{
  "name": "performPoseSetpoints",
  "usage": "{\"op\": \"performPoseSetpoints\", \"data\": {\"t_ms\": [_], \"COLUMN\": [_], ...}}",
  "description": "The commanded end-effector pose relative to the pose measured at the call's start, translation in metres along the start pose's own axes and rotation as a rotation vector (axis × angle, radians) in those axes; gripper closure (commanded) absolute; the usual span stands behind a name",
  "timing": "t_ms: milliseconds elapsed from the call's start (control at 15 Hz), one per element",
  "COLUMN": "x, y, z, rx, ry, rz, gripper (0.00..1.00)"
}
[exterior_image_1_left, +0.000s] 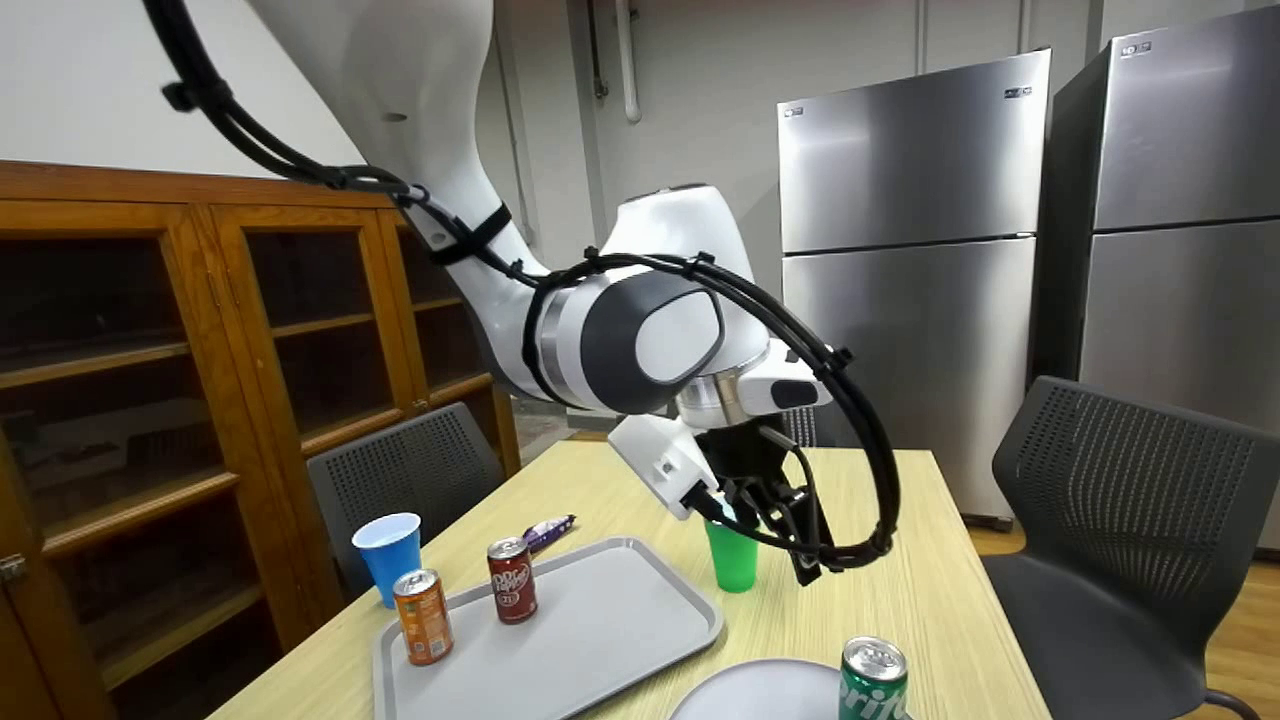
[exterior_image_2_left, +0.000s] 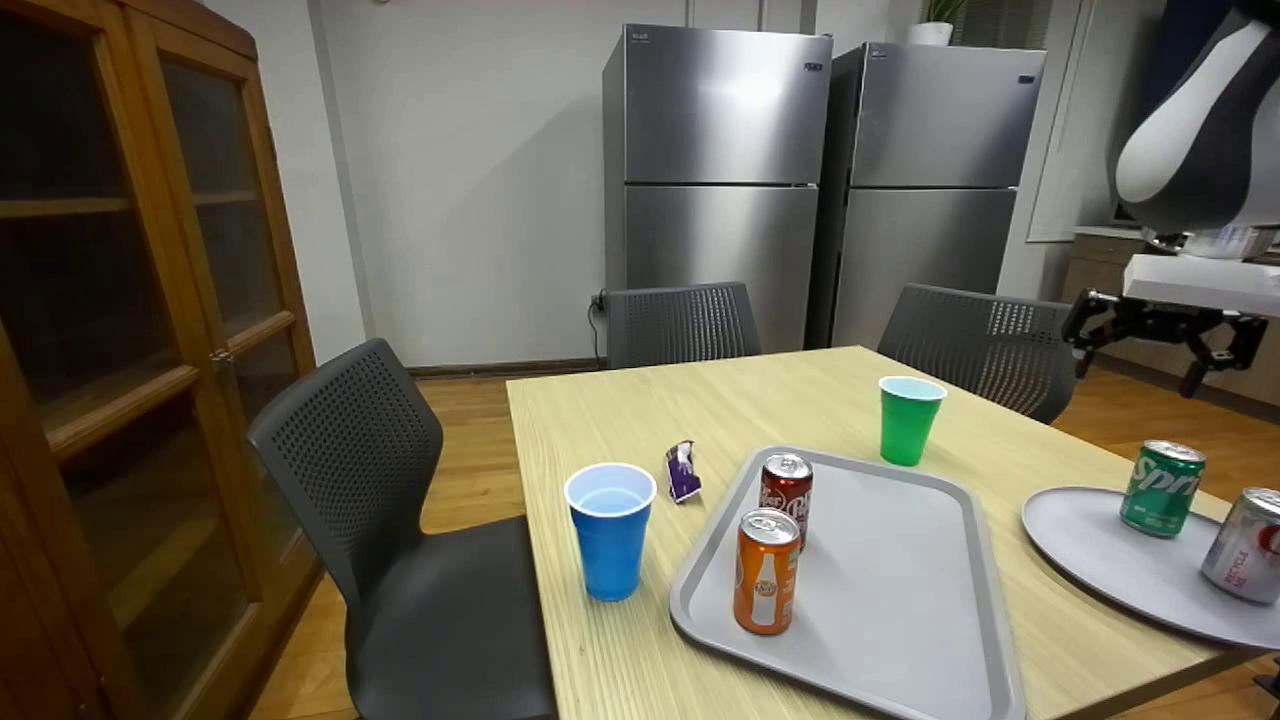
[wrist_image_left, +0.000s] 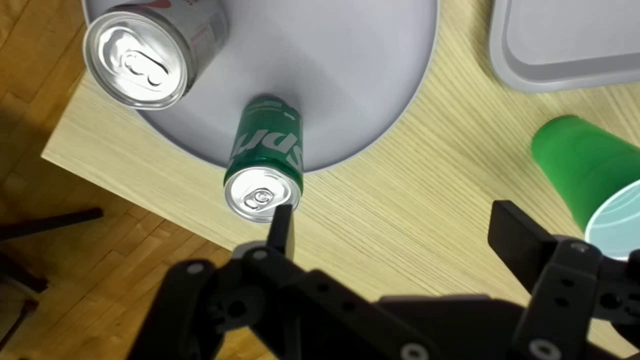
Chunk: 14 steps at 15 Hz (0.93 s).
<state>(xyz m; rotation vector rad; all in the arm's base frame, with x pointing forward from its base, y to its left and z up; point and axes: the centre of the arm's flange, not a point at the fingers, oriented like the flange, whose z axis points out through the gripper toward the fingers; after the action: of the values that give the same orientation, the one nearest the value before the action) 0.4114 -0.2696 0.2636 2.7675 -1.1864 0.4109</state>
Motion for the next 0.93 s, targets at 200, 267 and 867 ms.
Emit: {"op": "performPoseSetpoints", "data": {"t_ms": [200, 267, 867], "x": [0.031, 0.033, 0.04], "y": [0.025, 0.029, 0.051], "z": [0.028, 0.032, 0.065], "rx": [-0.045, -0.053, -0.097], "ry": [-0.017, -0.019, -0.046], "rz": [0.047, 0.053, 0.103], "gripper": [0.0, 0.0, 0.0]}}
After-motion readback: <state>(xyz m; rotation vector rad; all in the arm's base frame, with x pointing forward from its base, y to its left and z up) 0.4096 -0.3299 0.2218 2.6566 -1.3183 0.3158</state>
